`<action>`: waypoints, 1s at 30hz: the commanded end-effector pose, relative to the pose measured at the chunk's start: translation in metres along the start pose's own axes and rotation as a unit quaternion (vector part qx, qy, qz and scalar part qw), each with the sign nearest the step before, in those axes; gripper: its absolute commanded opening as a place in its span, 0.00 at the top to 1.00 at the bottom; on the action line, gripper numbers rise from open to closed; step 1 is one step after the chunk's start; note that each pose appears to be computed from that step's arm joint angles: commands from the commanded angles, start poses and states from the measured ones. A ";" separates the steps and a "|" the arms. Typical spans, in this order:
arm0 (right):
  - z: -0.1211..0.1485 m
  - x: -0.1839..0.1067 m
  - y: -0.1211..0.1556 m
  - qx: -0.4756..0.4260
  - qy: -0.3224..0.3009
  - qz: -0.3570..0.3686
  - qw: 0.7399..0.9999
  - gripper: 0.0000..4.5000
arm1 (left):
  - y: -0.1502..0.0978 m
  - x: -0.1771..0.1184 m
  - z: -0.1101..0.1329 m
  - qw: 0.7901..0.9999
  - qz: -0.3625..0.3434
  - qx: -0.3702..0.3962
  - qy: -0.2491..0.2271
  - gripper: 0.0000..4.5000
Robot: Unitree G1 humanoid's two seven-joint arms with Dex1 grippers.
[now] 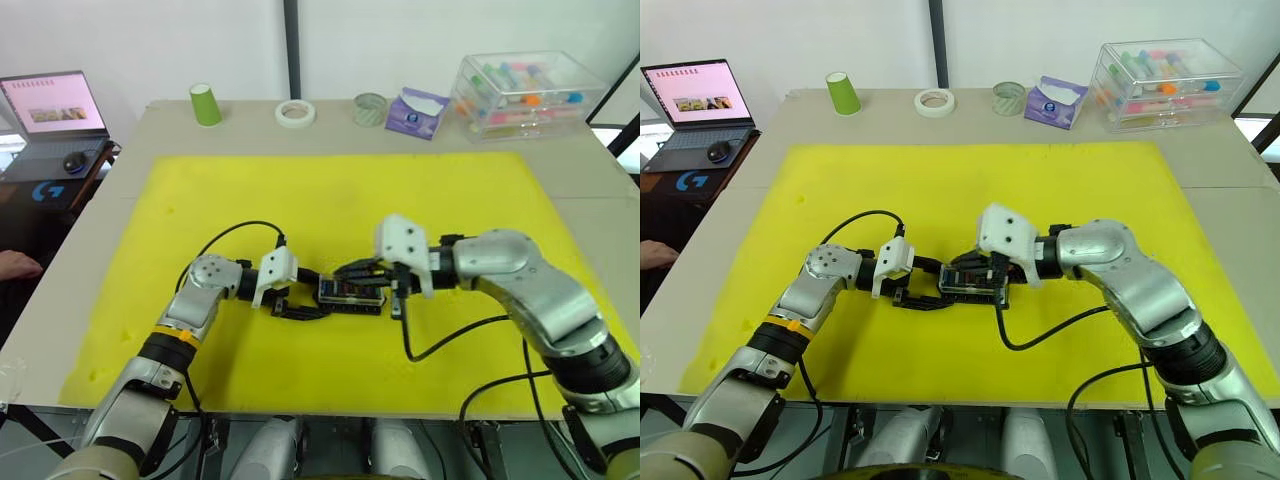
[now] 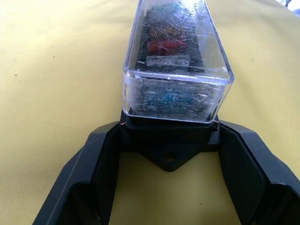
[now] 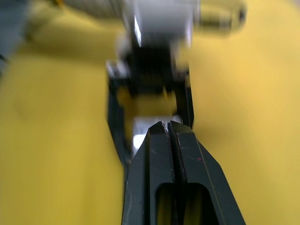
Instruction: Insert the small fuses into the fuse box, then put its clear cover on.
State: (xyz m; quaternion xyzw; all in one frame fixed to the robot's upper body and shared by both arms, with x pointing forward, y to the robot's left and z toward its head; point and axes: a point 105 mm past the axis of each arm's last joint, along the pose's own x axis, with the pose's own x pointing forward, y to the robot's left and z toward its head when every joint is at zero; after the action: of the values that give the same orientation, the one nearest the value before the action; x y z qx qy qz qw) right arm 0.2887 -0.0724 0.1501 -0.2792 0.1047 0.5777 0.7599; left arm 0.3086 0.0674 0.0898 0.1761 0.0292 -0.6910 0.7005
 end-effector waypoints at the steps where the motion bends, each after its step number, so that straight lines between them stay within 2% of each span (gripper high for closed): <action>1: -0.023 0.008 -0.002 0.030 0.043 -0.007 0.999 0.99 | 0.003 -0.002 0.007 1.000 0.005 0.014 -0.005 0.39; 5: -0.011 0.001 -0.003 0.050 0.012 -0.009 0.999 0.99 | 0.003 -0.004 0.007 1.000 0.006 0.014 -0.003 0.39; 9: -0.015 -0.008 -0.005 0.052 0.019 -0.015 0.998 0.99 | 0.002 -0.005 0.005 1.000 0.006 0.012 -0.001 0.39; 12: -0.006 -0.011 -0.007 0.051 -0.001 -0.021 0.999 0.99 | 0.002 -0.004 0.006 1.000 0.005 0.012 -0.002 0.39; 18: 0.027 -0.023 -0.011 0.048 -0.100 -0.029 0.993 0.99 | 0.004 -0.002 0.007 1.000 0.008 0.012 -0.005 0.39; 22: 0.032 -0.047 -0.020 0.022 -0.121 -0.064 0.990 0.99 | 0.008 -0.004 0.009 1.000 0.019 0.006 -0.012 0.39; 29: 0.023 -0.096 -0.035 0.003 -0.110 -0.111 0.988 0.99 | 0.015 -0.006 0.011 0.999 0.042 0.005 -0.015 0.39; 30: 0.019 -0.107 -0.037 0.003 -0.104 -0.122 0.987 0.95 | 0.015 -0.006 0.011 0.999 0.041 0.006 -0.014 0.39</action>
State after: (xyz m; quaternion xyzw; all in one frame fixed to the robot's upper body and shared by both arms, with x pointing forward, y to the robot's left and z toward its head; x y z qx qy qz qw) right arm 0.2889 -0.1425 0.2109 -0.2128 0.0203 0.5212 0.8262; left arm 0.3137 0.0660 0.0934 0.1670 0.0255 -0.6778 0.7155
